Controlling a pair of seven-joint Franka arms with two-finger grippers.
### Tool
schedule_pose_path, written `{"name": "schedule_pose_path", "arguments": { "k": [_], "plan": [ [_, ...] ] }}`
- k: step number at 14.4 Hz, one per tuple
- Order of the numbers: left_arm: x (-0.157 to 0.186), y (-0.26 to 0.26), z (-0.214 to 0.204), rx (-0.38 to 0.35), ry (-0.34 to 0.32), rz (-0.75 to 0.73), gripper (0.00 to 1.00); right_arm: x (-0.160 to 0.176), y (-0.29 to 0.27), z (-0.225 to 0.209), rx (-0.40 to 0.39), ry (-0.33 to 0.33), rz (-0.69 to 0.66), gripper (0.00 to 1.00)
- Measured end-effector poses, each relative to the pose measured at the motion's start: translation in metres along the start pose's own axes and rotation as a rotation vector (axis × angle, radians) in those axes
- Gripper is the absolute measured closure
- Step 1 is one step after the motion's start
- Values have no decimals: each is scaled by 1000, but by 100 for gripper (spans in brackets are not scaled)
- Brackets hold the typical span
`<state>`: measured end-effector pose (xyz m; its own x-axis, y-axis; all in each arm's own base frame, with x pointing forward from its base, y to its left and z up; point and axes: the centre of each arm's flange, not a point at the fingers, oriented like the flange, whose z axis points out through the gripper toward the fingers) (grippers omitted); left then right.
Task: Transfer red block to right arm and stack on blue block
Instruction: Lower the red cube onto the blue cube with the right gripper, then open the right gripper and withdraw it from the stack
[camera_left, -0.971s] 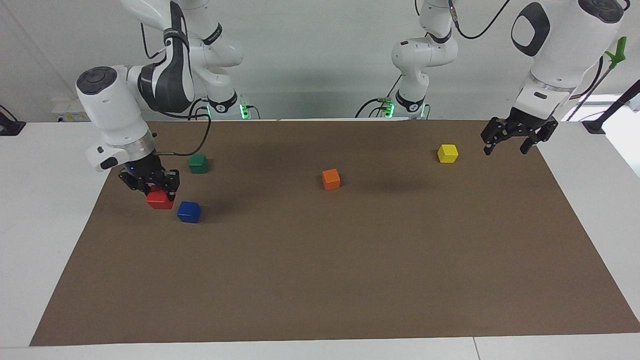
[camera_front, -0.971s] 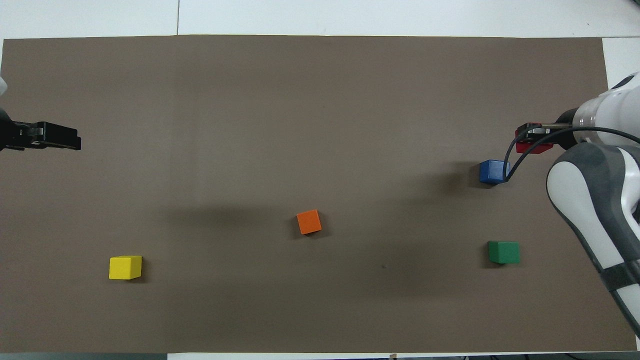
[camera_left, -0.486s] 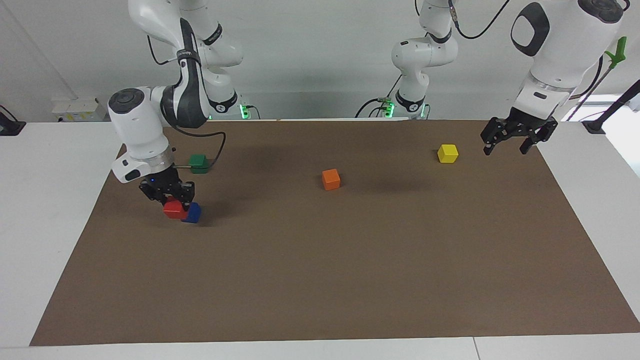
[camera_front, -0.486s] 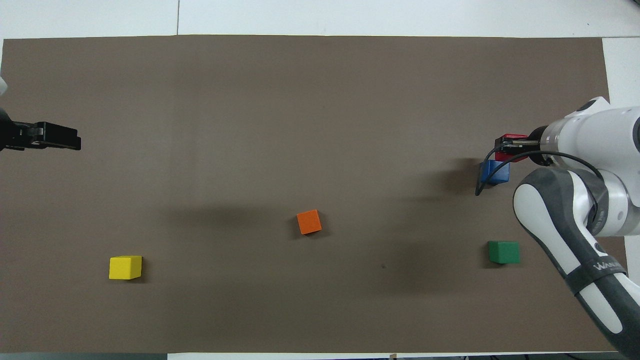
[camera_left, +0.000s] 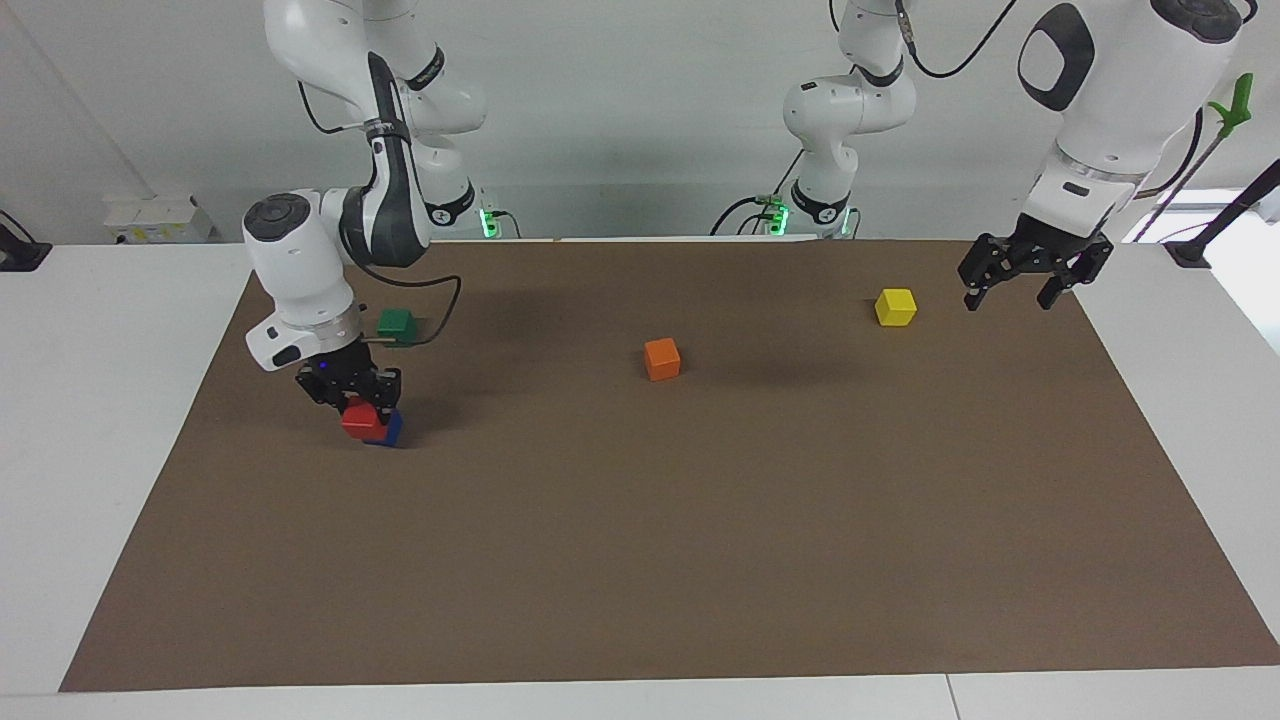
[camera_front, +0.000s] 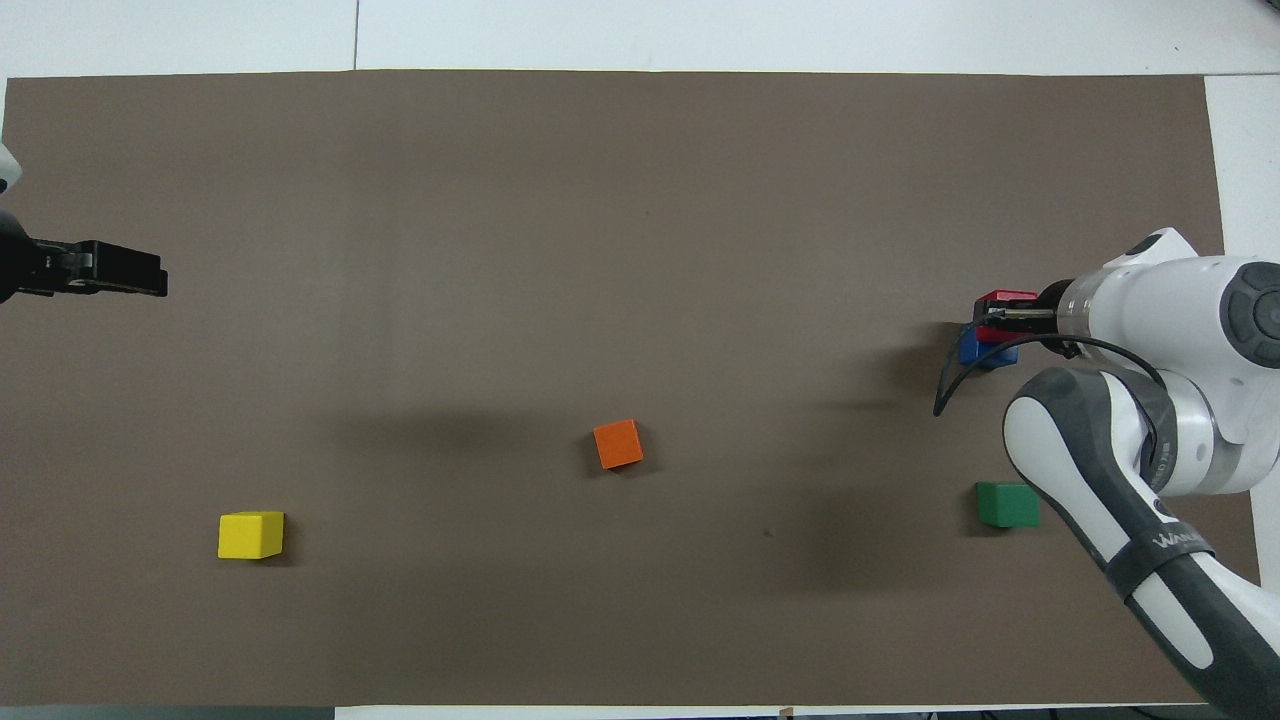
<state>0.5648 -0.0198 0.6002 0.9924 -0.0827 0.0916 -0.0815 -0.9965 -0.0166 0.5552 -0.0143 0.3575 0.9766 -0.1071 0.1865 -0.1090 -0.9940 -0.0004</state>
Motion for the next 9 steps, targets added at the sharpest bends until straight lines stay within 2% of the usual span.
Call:
{"name": "schedule_pose_path", "arguments": {
  "k": [9],
  "plan": [
    [1,11,-4,-3,9,20,0,-8,0,5,1,1,35,44]
  ]
}}
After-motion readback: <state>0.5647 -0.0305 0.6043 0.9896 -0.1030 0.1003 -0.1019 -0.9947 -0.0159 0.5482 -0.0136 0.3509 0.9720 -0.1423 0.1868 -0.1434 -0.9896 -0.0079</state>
